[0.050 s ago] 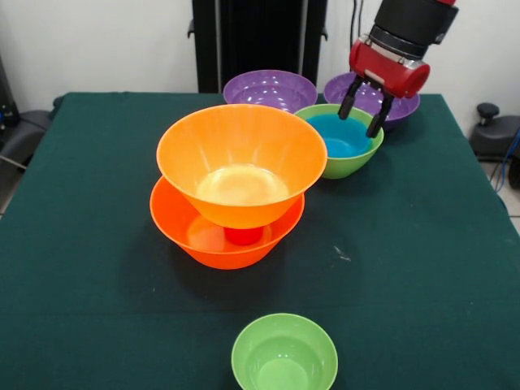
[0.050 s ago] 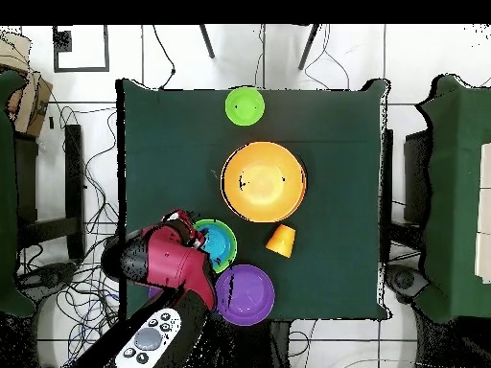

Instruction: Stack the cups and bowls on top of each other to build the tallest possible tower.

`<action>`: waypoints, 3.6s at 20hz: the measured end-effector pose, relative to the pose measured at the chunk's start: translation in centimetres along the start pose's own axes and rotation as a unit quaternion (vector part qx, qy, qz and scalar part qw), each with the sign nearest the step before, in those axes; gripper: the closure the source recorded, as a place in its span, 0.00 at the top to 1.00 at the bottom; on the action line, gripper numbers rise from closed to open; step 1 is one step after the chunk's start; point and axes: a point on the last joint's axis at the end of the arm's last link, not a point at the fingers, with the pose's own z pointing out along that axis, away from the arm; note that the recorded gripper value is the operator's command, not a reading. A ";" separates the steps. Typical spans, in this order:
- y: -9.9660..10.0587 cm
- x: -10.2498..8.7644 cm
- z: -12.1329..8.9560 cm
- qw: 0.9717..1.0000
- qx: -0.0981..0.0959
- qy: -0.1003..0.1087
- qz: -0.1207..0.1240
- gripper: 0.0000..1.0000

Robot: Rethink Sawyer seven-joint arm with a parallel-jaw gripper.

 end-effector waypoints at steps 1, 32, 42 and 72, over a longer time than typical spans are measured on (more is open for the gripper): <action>0.0 0.0 0.0 1.000 0.000 0.000 0.001 1.00; 0.4 -2.0 4.2 0.999 -0.034 -0.027 0.028 1.00; 1.8 -0.2 3.7 0.999 -0.048 -0.013 0.021 1.00; 1.5 -1.7 0.8 0.995 -0.042 0.068 0.066 1.00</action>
